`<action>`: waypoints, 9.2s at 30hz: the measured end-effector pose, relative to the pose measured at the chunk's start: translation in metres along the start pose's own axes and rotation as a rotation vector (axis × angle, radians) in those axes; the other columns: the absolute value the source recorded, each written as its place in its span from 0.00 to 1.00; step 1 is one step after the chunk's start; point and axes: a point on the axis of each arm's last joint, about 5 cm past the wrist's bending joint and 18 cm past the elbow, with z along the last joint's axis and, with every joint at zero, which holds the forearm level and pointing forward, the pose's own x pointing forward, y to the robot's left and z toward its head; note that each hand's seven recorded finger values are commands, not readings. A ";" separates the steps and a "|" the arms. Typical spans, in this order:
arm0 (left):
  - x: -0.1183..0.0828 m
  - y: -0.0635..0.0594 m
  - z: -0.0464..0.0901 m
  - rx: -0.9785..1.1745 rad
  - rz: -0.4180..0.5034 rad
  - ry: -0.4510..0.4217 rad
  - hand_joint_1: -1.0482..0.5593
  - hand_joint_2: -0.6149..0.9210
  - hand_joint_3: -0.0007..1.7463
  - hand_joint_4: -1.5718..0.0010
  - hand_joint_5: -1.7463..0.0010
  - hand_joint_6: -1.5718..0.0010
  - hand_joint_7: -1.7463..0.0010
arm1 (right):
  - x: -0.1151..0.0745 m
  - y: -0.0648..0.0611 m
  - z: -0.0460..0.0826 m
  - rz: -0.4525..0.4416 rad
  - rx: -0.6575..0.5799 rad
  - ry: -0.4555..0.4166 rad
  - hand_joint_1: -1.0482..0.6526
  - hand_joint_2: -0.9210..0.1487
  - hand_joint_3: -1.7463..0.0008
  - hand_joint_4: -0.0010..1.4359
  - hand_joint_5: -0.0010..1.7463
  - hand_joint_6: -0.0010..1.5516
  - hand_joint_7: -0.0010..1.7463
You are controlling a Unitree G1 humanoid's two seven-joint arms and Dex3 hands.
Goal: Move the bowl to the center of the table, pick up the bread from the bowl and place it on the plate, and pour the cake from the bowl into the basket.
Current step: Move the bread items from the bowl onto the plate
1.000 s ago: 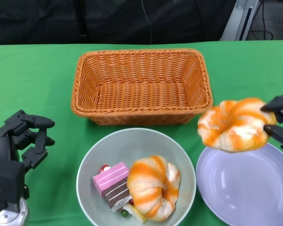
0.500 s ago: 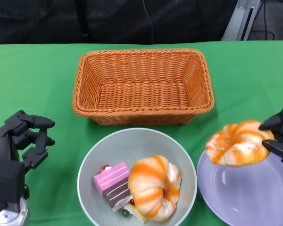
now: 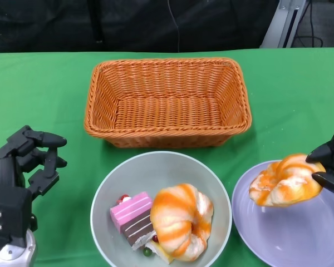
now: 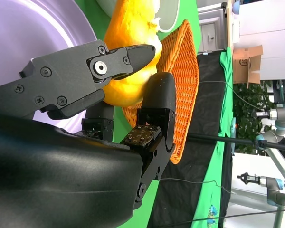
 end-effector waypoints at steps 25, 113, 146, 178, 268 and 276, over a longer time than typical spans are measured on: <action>0.001 -0.004 0.002 0.000 0.003 -0.018 0.60 0.85 0.47 0.48 0.20 0.46 0.35 | -0.003 -0.012 0.015 0.106 -0.486 0.209 0.54 0.00 0.97 0.49 0.40 0.55 0.10; -0.005 -0.010 0.018 -0.355 -0.070 -0.162 0.56 1.00 0.20 0.49 0.18 0.44 0.40 | 0.007 -0.007 0.046 0.187 -0.420 -0.039 0.21 0.00 0.92 0.44 0.07 0.30 0.03; -0.008 -0.013 0.019 -0.349 -0.086 -0.176 0.56 1.00 0.21 0.48 0.20 0.45 0.39 | 0.049 0.063 0.100 0.345 -0.458 -0.392 0.29 0.05 1.00 0.38 0.38 0.47 0.02; -0.009 -0.018 0.027 -0.332 -0.082 -0.195 0.55 1.00 0.20 0.49 0.18 0.46 0.36 | 0.052 0.111 0.109 0.489 -0.865 -0.423 0.21 0.03 1.00 0.47 0.26 0.44 0.00; -0.018 -0.022 0.025 -0.343 -0.082 -0.177 0.55 1.00 0.21 0.49 0.18 0.46 0.37 | 0.066 0.164 0.044 0.603 -1.491 -0.384 0.12 0.01 0.99 0.48 0.01 0.38 0.00; -0.018 -0.023 0.025 -0.348 -0.080 -0.181 0.56 1.00 0.22 0.48 0.18 0.45 0.36 | 0.072 0.163 0.043 0.609 -1.499 -0.362 0.13 0.00 1.00 0.47 0.00 0.39 0.00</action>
